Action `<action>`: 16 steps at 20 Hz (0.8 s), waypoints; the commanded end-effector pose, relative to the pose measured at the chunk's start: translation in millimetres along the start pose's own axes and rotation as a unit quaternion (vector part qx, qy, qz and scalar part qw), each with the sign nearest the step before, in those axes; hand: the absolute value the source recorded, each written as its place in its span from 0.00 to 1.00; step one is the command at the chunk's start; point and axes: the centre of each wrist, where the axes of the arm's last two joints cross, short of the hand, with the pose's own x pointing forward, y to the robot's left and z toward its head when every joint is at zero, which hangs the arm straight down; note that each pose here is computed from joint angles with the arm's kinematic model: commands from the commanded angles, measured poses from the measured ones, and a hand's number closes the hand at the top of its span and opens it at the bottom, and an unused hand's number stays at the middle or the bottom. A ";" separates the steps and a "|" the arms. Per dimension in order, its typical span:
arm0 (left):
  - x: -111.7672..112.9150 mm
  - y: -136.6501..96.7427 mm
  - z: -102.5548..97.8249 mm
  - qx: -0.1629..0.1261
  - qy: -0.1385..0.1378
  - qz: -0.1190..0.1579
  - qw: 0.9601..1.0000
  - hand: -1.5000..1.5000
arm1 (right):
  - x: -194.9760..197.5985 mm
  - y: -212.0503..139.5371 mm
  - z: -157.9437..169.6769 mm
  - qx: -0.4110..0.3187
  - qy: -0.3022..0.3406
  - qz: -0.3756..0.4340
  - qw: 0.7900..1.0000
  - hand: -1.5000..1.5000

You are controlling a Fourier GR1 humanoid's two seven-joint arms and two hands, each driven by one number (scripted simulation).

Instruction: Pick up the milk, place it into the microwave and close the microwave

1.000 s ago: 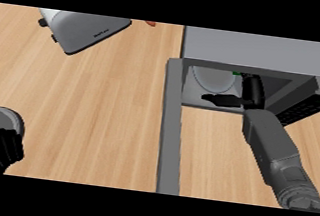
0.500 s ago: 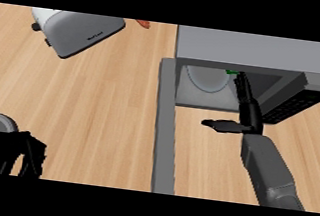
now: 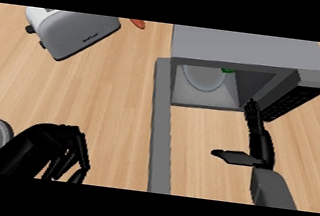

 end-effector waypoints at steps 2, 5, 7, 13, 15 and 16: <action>-9.2 -23.5 -37.3 -0.049 -0.004 -0.046 0.998 1.00 | 14.4 -33.0 30.4 -0.011 -0.010 0.003 1.000 0.00; -19.4 -35.6 -54.5 -0.074 0.021 -0.039 0.996 1.00 | 24.1 -34.5 65.8 0.000 -0.007 -0.003 1.000 0.00; -32.0 -40.3 -69.4 -0.092 0.032 -0.059 0.993 1.00 | 37.1 -39.4 71.6 -0.003 -0.005 0.006 1.000 0.00; -97.8 -77.6 -83.8 -0.137 0.066 -0.079 0.985 1.00 | 65.2 -78.2 99.0 0.011 -0.037 0.029 0.999 0.00; -123.1 -98.7 -77.0 -0.130 0.072 -0.091 0.985 1.00 | 71.8 -74.1 114.0 0.021 -0.046 0.036 0.998 0.00; -130.4 -98.4 -86.7 -0.120 0.070 -0.106 0.985 1.00 | 78.9 -74.0 110.7 0.033 -0.052 0.024 0.998 0.00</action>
